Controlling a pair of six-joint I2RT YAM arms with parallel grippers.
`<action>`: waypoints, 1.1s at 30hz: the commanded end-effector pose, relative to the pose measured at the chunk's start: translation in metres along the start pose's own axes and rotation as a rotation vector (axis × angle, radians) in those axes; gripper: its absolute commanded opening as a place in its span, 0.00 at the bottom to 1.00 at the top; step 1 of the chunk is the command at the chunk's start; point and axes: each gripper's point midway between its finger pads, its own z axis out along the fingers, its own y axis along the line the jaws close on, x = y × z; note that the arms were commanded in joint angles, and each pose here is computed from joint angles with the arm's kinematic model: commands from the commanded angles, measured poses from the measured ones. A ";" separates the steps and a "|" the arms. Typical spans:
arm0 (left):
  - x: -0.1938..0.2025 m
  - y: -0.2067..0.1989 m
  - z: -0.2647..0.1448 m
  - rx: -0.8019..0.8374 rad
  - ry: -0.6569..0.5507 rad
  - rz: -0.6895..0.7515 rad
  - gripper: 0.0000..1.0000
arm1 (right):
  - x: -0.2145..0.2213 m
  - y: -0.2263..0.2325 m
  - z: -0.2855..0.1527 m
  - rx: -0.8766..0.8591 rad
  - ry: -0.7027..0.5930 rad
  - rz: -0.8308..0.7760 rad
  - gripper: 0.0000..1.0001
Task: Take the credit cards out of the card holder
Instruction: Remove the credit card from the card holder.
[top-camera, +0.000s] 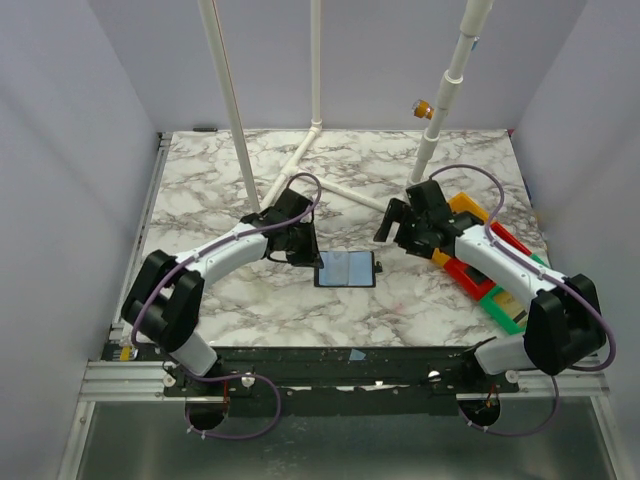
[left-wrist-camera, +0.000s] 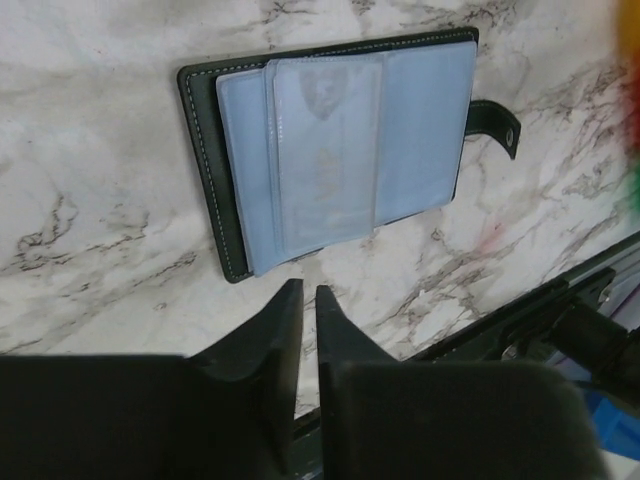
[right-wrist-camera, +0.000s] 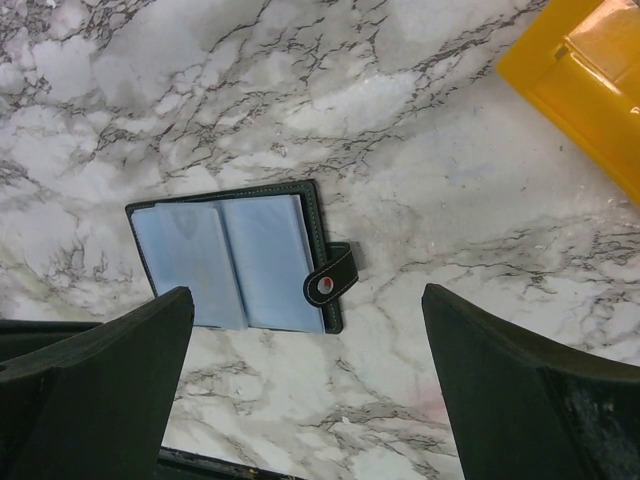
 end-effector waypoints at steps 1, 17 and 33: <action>-0.020 -0.011 0.012 0.006 -0.036 0.015 0.01 | 0.012 0.011 0.009 -0.044 0.019 -0.023 1.00; -0.014 -0.003 0.055 -0.019 0.041 0.013 0.00 | 0.049 0.027 0.029 -0.103 0.110 -0.043 1.00; -0.009 -0.009 0.072 -0.010 0.086 0.018 0.00 | 0.067 0.017 0.042 -0.071 0.147 -0.048 1.00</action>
